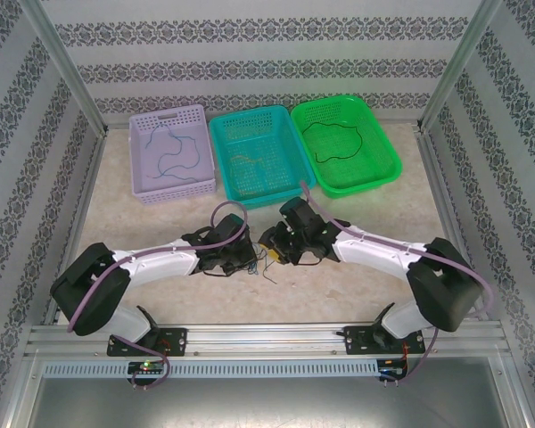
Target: Untangle the cables
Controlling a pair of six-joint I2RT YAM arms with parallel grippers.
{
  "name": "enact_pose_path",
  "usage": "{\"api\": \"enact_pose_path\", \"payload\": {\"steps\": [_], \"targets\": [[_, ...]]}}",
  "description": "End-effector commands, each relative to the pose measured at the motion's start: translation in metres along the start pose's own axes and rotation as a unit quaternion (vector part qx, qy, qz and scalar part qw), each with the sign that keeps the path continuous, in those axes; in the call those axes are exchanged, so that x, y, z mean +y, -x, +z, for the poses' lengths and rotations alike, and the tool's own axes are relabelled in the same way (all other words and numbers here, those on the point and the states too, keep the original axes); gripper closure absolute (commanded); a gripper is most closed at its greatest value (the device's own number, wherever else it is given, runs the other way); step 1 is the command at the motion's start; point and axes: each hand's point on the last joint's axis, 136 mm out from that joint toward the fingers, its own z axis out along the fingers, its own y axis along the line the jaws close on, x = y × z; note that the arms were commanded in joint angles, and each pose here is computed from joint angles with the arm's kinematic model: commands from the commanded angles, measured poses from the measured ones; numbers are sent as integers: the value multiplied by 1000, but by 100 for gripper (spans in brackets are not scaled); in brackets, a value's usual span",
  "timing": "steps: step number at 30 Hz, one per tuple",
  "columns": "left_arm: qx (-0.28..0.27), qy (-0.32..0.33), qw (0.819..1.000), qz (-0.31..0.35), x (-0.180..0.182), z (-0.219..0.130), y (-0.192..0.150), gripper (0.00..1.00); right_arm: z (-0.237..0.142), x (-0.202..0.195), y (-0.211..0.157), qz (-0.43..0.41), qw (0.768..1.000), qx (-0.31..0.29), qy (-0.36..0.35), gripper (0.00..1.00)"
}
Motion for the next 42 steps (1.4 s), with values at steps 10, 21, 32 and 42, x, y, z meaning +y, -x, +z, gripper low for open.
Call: {"api": "enact_pose_path", "payload": {"steps": [10, 21, 32, 42], "targets": [[-21, -32, 999, 1, -23, -16, 4, 100, -9, -50, 6, 120, 992, -29, -15, 60], [-17, -89, 995, 30, -46, -24, -3, 100, -22, -29, 28, 232, 969, -57, 61, 51], [-13, -102, 992, 67, -63, -25, -7, 100, -18, -9, 29, 255, 964, -42, 70, 52], [-15, -114, 990, 76, -75, -28, -7, 100, -5, -20, 30, 257, 964, -38, 51, 81]]}}
